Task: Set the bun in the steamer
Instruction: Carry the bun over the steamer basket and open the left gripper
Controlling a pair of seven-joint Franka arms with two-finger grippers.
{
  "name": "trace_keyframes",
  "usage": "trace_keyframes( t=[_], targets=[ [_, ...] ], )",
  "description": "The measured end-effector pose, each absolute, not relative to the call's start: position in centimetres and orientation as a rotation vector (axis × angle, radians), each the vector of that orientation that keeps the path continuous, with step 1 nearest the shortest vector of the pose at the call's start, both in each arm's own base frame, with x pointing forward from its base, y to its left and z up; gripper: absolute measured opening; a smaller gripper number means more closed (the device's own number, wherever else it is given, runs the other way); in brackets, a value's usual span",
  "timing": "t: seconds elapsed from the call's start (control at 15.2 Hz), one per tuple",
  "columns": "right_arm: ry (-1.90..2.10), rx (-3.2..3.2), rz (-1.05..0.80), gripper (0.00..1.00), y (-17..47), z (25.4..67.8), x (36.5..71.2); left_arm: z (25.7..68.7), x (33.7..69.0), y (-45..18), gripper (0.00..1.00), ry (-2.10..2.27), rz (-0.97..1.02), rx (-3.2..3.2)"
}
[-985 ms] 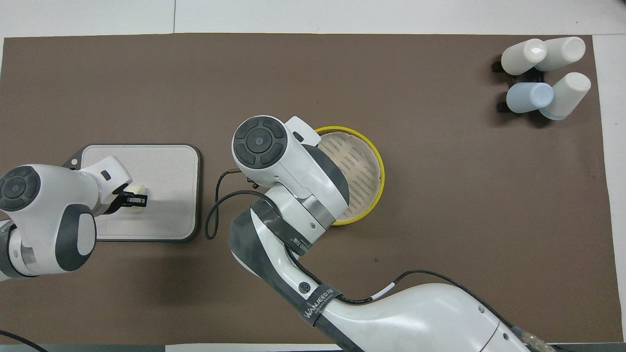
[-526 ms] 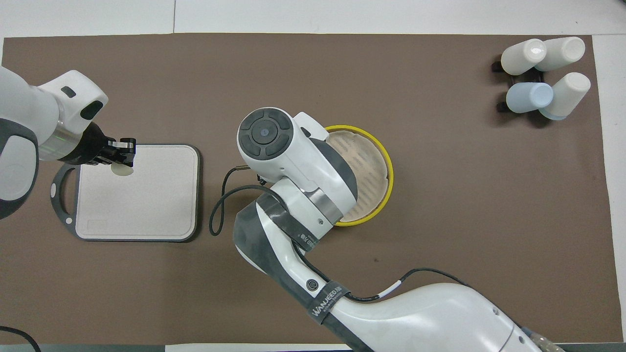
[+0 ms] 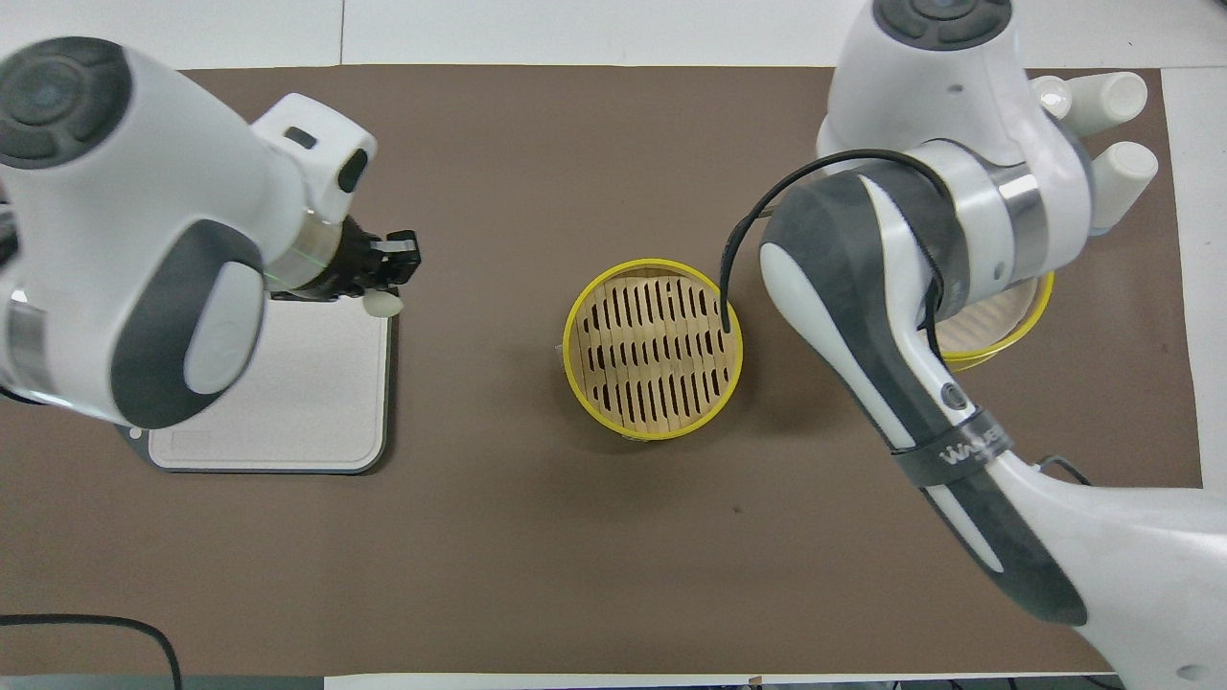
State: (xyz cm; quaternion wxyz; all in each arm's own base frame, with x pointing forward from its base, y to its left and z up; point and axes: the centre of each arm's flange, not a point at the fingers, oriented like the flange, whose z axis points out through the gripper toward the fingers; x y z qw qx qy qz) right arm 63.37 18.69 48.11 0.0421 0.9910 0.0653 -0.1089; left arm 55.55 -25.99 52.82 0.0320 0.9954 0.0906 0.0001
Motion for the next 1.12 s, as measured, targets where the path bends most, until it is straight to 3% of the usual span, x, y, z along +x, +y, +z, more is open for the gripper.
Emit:
trace_keyframes(
  t=[0.33,0.53,0.66,0.92,1.12],
  targets=[
    [0.255,3.026,-0.370,0.08,16.3,47.2,63.8,40.5,49.6,-43.6,0.17,0.350,0.057,3.017],
    [0.266,3.022,-0.380,0.08,16.7,46.8,63.6,32.9,47.4,-46.9,0.20,0.330,0.054,3.027],
    [0.266,3.021,-0.384,0.08,16.7,46.7,63.6,32.8,47.6,-46.7,0.22,0.337,0.068,3.021],
    [0.266,3.021,-0.386,0.08,16.7,46.7,63.6,33.3,48.2,-45.9,0.64,0.386,0.075,3.017],
    [0.266,3.021,-0.384,0.08,16.7,46.7,63.6,37.9,49.5,-42.6,0.95,0.455,0.040,3.033]
  ],
)
